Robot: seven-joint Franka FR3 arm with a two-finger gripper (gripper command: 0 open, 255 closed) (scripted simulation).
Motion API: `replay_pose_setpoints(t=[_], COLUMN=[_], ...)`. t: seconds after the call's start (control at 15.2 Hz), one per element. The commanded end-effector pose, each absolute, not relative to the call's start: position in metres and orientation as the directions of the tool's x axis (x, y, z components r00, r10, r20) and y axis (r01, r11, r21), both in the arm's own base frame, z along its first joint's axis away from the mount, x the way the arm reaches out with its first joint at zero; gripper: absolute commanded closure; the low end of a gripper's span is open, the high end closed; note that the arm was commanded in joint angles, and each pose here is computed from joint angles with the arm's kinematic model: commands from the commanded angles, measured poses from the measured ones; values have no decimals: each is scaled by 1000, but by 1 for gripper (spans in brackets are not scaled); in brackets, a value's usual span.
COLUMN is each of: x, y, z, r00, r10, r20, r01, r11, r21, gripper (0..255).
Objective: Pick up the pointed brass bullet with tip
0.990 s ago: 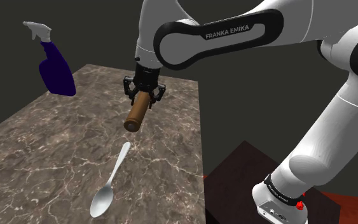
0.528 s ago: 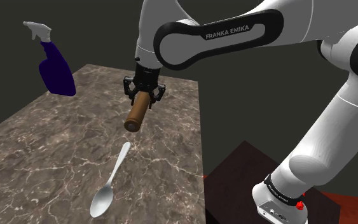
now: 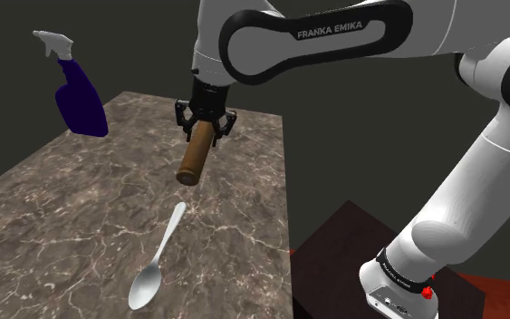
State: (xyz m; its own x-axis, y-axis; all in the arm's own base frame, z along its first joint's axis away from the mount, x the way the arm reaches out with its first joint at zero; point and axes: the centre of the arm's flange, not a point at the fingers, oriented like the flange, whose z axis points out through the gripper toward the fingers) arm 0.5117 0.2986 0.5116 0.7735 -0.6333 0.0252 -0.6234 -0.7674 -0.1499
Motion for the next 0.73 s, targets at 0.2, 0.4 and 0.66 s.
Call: replay_pose_setpoints(t=[0.2, 0.4, 0.66], x=[511, 511, 511], y=[299, 299, 299], z=[539, 554, 566], r00=[774, 774, 774], r10=[-633, -633, -633], r20=[25, 25, 25], r01=[-623, -623, -623], r11=[-768, -768, -768], r21=[-150, -150, -150], gripper=[255, 255, 255])
